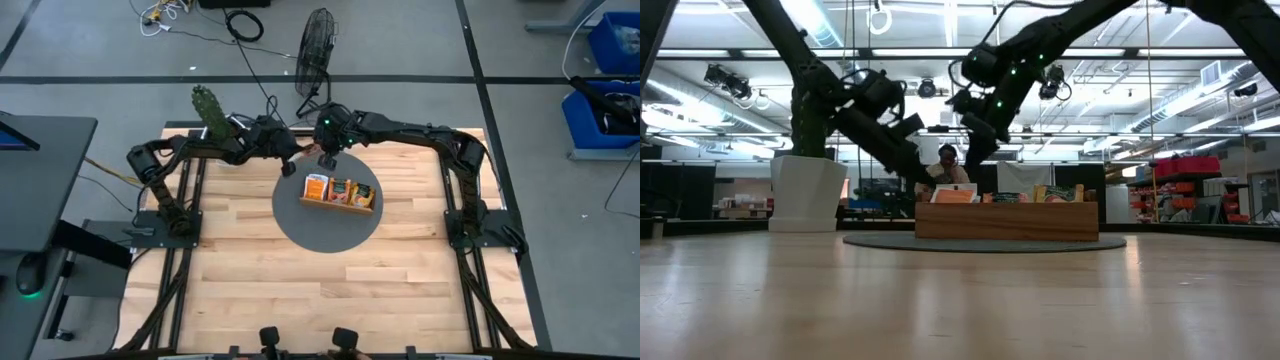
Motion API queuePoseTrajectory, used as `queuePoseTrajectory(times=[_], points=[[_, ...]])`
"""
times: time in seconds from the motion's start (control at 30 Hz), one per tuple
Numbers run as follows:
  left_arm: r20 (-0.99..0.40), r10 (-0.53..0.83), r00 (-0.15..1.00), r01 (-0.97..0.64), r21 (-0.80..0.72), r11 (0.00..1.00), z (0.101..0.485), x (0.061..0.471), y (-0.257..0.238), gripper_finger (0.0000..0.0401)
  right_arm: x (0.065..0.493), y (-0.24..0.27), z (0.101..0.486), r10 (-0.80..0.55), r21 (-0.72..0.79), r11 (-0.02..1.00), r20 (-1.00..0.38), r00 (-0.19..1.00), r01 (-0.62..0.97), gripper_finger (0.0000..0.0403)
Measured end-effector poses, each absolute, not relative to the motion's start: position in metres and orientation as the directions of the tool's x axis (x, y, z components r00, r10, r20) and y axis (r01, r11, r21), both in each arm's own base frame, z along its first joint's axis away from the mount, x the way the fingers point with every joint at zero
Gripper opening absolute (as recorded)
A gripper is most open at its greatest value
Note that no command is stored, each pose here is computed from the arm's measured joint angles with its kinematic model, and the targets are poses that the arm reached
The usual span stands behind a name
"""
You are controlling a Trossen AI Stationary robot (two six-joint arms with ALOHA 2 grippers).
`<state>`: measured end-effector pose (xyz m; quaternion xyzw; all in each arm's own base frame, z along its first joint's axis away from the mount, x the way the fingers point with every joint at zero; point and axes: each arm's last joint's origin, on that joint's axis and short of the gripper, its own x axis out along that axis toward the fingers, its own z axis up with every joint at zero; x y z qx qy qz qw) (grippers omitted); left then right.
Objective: Pick & Place Tea
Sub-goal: Put the orange tea bag into the middle section of the wooden organizer
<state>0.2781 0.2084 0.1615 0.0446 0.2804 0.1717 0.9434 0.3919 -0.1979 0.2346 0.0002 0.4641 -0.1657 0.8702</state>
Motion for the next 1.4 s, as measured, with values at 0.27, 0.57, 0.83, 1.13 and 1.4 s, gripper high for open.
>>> queuePoseTrajectory(times=[0.27,0.57,0.83,1.13,1.4], points=[[-0.511,0.306,0.803,-0.262,0.159,0.952,0.195,0.272,0.187,0.0001,0.379,-0.18,0.273,-0.304,-0.17,0.945,-0.778,0.55,0.281,0.0081],[-0.531,0.176,0.829,-0.141,0.106,0.984,0.208,0.289,0.136,0.0001,0.395,-0.119,0.288,-0.228,-0.191,0.973,-0.756,0.614,0.126,0.0133],[-0.565,0.141,0.813,-0.098,0.106,0.989,0.208,0.301,0.096,0.0001,0.4,-0.072,0.284,-0.241,-0.235,0.968,-0.796,0.555,0.082,0.015],[-0.512,0.224,0.829,-0.13,0.212,0.968,0.234,0.295,0.067,0.0001,0.398,-0.046,0.282,-0.363,-0.347,0.929,-0.797,0.483,0.126,0.0151],[-0.49,0.139,0.861,-0.059,0.175,0.983,0.246,0.291,0.044,0.0001,0.398,-0.043,0.281,-0.317,-0.297,0.947,-0.814,0.487,0.12,0.0145]])
